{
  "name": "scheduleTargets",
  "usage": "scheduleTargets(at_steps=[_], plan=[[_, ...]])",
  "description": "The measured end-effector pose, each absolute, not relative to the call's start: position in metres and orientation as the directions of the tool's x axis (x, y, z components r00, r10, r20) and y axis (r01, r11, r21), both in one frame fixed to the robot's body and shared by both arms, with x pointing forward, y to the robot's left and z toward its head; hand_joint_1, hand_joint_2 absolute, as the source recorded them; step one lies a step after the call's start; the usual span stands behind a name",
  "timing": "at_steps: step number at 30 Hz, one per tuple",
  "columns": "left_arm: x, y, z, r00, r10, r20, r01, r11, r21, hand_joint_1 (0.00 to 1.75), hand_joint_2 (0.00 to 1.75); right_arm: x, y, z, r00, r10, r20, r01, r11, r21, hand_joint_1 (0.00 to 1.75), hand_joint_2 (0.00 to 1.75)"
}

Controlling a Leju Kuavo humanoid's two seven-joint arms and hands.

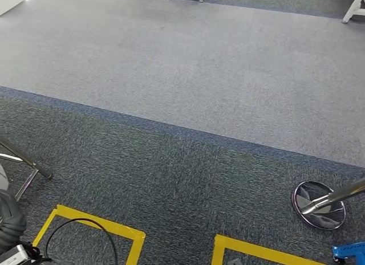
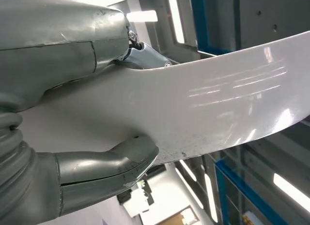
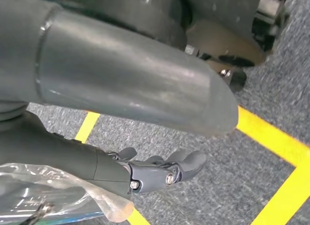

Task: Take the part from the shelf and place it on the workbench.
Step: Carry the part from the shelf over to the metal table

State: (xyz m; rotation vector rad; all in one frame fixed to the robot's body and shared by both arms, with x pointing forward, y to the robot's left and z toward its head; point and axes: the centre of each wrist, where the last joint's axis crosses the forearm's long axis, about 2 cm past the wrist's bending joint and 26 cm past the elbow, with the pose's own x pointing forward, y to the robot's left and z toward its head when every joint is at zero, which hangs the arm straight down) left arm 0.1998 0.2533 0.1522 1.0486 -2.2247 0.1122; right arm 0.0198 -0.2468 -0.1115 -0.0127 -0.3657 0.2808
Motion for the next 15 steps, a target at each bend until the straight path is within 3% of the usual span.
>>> scheduleTargets(at_steps=[15], plan=[[0.1995, 0.2526, 0.1519, -0.454, -0.659, 0.600, -0.712, 0.673, 0.201, 1.75, 1.75, 0.0170, -0.2467, -0.1117, 0.897, 0.274, 0.348, -0.271, 0.961, -0.058, 0.00, 0.00]])
